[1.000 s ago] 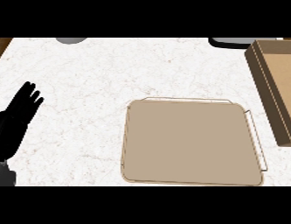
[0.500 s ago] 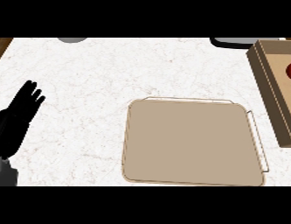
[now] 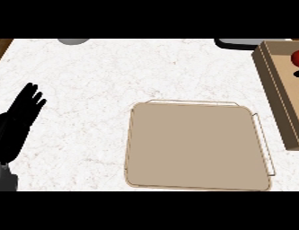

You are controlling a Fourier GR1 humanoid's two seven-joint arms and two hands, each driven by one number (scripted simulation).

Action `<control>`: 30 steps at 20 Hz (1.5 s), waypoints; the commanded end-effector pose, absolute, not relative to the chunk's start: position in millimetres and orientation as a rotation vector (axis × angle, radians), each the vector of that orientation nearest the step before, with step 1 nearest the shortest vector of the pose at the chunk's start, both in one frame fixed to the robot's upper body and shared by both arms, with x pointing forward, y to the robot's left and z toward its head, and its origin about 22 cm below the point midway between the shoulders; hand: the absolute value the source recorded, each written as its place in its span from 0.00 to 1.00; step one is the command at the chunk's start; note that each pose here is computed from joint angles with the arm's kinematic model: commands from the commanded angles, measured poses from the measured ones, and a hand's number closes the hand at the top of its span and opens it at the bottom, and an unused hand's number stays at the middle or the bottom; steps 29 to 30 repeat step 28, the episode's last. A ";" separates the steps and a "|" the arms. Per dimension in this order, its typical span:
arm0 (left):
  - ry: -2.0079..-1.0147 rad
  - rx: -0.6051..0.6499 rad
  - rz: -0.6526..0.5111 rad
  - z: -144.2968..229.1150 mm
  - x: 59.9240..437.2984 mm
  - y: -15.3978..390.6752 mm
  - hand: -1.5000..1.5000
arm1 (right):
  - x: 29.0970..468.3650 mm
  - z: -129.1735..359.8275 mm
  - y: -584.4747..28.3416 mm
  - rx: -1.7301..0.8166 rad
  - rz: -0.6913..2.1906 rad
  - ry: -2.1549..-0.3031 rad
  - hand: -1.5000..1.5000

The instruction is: Pick the tomato from the tray and place it in the cardboard box

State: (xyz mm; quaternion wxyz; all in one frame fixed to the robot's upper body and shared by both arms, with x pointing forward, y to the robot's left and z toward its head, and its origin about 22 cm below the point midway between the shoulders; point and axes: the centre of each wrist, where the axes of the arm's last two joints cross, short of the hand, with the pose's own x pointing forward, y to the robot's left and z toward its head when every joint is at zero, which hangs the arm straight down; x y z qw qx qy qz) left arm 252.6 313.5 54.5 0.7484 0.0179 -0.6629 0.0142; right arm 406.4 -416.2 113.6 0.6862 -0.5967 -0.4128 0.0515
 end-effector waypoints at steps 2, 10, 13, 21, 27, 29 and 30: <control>-1.454 0.042 0.031 57.3 248.1 308.9 0.50 | 410.9 130.6 -411.1 -1.353 -0.237 -1.133 0.00; -1.436 0.062 0.056 44.3 243.1 321.7 0.50 | 369.9 136.6 -459.8 -1.289 -0.489 -1.252 0.00; -1.438 0.081 0.069 58.5 253.9 321.6 0.50 | 357.3 127.8 -453.8 -1.264 -0.518 -1.284 0.00; -1.424 0.055 0.056 60.0 228.8 326.0 0.50 | 268.9 133.3 -498.9 -1.232 -0.494 -1.297 0.00; -1.454 0.070 0.052 45.9 220.0 339.3 0.50 | 237.1 139.6 -517.9 -1.242 -0.478 -1.311 0.00; -1.443 0.055 0.047 36.9 244.1 321.4 0.50 | 232.3 132.6 -522.7 -1.238 -0.470 -1.306 0.00; -1.443 0.055 0.047 36.9 244.1 321.4 0.50 | 232.3 132.6 -522.7 -1.238 -0.470 -1.306 0.00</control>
